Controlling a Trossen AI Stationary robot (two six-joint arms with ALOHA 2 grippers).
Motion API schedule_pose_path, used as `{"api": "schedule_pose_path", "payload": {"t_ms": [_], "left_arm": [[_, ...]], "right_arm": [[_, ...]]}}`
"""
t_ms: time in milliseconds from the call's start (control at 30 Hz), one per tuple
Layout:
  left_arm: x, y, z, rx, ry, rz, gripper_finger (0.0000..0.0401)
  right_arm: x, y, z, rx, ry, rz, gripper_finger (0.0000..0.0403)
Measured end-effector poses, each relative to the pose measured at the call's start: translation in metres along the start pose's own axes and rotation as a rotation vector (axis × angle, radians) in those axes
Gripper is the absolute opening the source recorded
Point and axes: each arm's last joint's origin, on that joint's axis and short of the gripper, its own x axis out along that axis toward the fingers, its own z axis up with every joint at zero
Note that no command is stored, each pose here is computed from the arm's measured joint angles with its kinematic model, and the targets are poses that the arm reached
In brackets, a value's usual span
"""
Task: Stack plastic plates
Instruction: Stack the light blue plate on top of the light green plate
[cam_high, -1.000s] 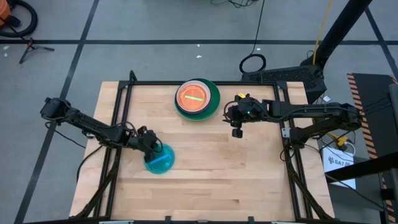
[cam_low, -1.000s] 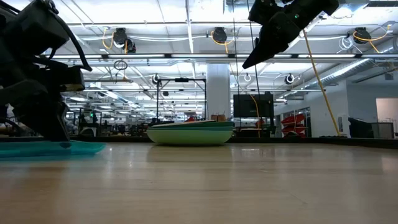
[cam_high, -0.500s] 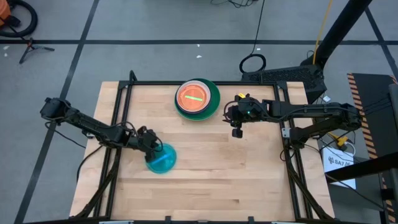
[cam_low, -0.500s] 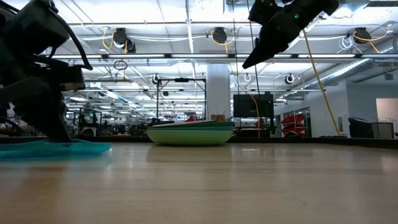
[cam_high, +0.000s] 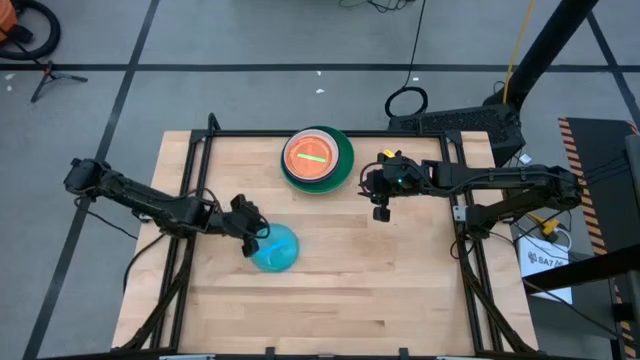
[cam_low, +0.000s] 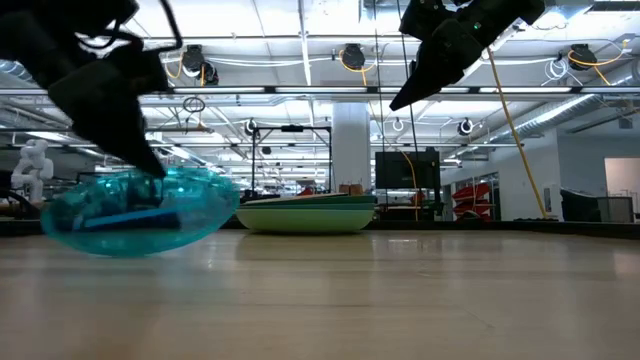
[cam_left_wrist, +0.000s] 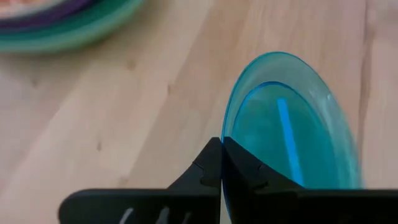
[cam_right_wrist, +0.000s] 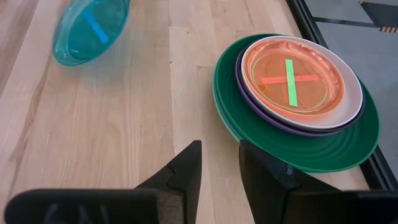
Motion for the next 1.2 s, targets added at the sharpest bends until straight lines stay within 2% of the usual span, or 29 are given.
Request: {"api": "schedule_pose_path", "payload": {"t_ms": [300,533,667,900,1100,1200], "left_arm": [[-0.009,0.017,0.050,0.013,-0.131,0.073,0.0004],[-0.020,0.057,0.096,-0.042,-0.272,0.227,0.0004],[-0.020,0.085,0.114,-0.043,-0.311,0.337,0.0004],[0.001,0.133,0.132,-0.083,-0.288,0.488,0.0004],[0.028,0.158,0.153,-0.123,-0.256,0.490,0.0004],[0.041,0.166,0.161,-0.103,-0.227,0.500,0.0004]], "right_arm": [[0.000,0.000,0.000,0.000,0.000,0.000,0.0100],[0.000,0.000,0.000,0.000,0.000,0.000,0.0100],[0.000,0.000,0.000,-0.001,0.000,0.000,0.0100],[0.000,0.000,0.000,-0.005,0.001,0.000,0.0100],[0.000,0.000,0.000,-0.015,0.001,0.000,0.0100],[0.000,0.000,0.000,-0.015,0.001,0.000,0.0100]]}}
